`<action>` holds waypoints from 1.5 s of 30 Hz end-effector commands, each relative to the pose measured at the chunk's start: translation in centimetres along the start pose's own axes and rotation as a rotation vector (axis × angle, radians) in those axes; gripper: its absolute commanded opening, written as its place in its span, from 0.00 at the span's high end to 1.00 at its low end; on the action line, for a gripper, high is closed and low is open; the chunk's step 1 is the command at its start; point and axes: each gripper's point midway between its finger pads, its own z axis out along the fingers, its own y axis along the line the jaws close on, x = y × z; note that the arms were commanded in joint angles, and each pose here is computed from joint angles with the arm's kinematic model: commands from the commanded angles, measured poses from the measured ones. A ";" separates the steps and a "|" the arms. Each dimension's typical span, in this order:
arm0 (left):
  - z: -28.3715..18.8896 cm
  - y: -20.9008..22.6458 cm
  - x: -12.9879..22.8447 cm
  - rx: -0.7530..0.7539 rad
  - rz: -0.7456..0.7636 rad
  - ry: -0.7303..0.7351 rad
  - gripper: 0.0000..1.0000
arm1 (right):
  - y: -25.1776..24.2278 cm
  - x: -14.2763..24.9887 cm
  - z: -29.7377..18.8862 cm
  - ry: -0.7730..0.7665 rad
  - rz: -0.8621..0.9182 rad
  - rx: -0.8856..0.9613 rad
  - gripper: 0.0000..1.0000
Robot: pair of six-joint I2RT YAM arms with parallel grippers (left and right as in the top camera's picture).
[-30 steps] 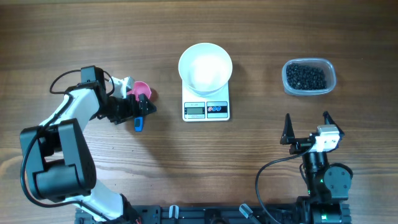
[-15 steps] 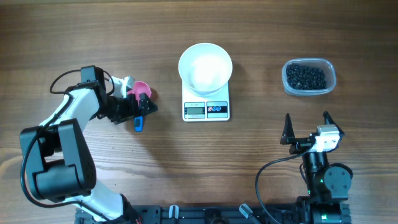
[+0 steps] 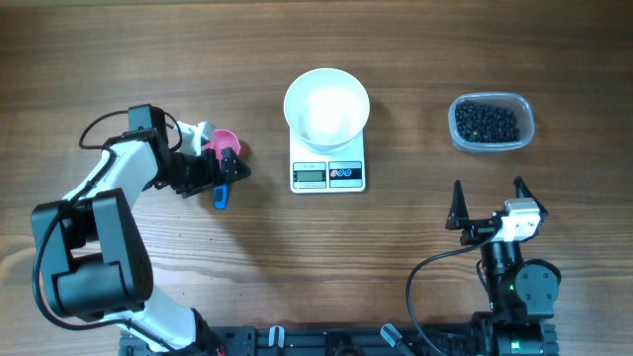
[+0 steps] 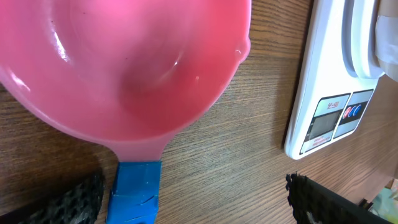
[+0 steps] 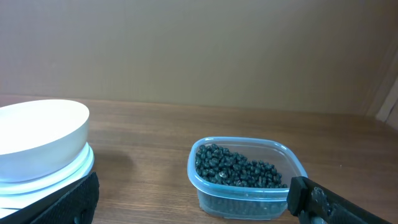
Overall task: Scoop item into bowl and weigh 150g on scale
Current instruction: 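Close the left gripper on the blue handle of the scoop, then lift the pink scoop with the left gripper and tilt it upward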
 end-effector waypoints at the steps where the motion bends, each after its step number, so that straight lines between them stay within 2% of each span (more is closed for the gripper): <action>1: 1.2 1.3 1.2 -0.036 -0.008 0.047 0.00 | -0.2 0.0 0.0 -0.001 -0.003 0.011 0.00; 15: 1.2 0.7 1.1 0.001 0.036 0.043 0.05 | -0.2 0.0 0.0 -0.001 -0.002 0.011 0.00; 20: 1.3 0.8 1.2 0.001 0.033 0.048 0.13 | -0.2 0.0 0.0 -0.001 -0.003 0.011 0.00; 22: 1.8 1.1 1.4 0.003 0.023 0.063 0.19 | -0.2 0.0 0.0 -0.001 -0.002 0.011 0.00; 23: 2.0 1.2 1.6 0.004 0.016 0.072 0.27 | -0.2 0.0 0.0 -0.001 -0.002 0.011 0.00; 29: 2.2 1.4 1.8 0.005 0.010 0.081 0.41 | -0.2 0.0 0.0 -0.001 -0.003 0.011 0.00; 31: 2.2 1.4 1.8 0.005 0.009 0.081 0.50 | -0.2 0.0 0.0 -0.001 -0.003 0.011 0.00; 33: 2.2 1.4 1.8 0.005 0.009 0.081 0.50 | -0.2 0.0 0.0 0.000 -0.002 0.011 0.00; 35: 2.2 1.4 1.8 0.005 0.009 0.081 0.55 | -0.2 0.0 0.0 -0.001 -0.003 0.011 0.00; 39: 2.2 1.4 1.8 0.005 0.009 0.081 0.73 | -0.2 0.0 0.0 0.000 -0.003 0.011 0.00; 45: 2.2 1.3 1.8 0.005 -0.007 0.080 0.91 | -0.2 0.0 0.0 -0.001 -0.003 0.011 0.00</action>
